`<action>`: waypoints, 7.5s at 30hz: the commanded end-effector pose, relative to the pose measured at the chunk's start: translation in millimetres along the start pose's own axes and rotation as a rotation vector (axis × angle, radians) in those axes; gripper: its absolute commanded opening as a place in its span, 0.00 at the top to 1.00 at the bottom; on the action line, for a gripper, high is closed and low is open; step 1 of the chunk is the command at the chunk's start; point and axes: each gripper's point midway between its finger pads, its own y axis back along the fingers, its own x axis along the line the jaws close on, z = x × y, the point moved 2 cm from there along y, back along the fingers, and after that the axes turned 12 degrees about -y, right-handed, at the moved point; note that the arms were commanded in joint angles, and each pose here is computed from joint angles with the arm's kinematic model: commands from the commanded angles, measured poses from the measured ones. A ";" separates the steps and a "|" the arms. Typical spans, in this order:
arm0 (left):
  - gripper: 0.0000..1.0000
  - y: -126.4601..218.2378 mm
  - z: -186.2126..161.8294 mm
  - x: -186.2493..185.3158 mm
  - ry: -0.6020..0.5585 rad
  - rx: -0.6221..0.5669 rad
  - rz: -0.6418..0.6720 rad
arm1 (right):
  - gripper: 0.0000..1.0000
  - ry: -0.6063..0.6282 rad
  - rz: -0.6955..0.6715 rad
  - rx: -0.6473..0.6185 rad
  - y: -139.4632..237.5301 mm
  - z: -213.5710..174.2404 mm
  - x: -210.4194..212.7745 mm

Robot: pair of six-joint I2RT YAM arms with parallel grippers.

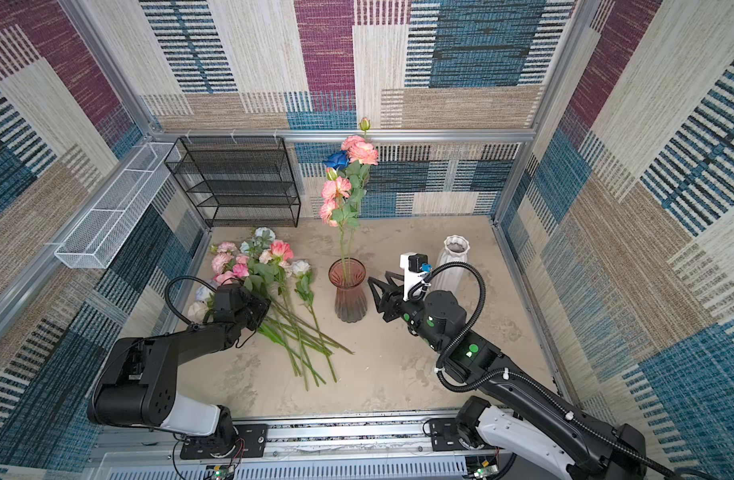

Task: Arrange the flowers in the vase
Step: 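Grasp a light pink rose stem with the left gripper and lift it, then raise the pink rose with the left gripper while the right gripper grips its stem, then lower the pink rose into the pink vase with the right gripper while the left withdraws, then open and withdraw the right gripper while the left lowers to the pile, then grasp a pink rosebud stem with the left gripper and lift it, then carry the pink rosebud over the pink vase with the left gripper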

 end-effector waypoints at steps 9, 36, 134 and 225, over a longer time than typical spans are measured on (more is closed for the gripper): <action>1.00 67.3 33.9 -44.9 -0.050 -0.152 -0.088 | 0.46 -0.006 0.001 -0.031 4.2 8.4 2.2; 1.00 289.6 14.6 -265.8 -0.696 0.055 -1.086 | 0.29 0.072 0.628 0.511 -25.8 -48.0 153.8; 0.58 75.4 -43.0 -74.3 -0.283 0.203 -0.183 | 0.44 0.026 0.091 0.066 -13.8 2.4 21.5; 1.00 247.4 38.4 -240.7 -0.737 -0.301 -0.451 | 0.45 0.018 0.031 -0.030 20.3 29.6 16.2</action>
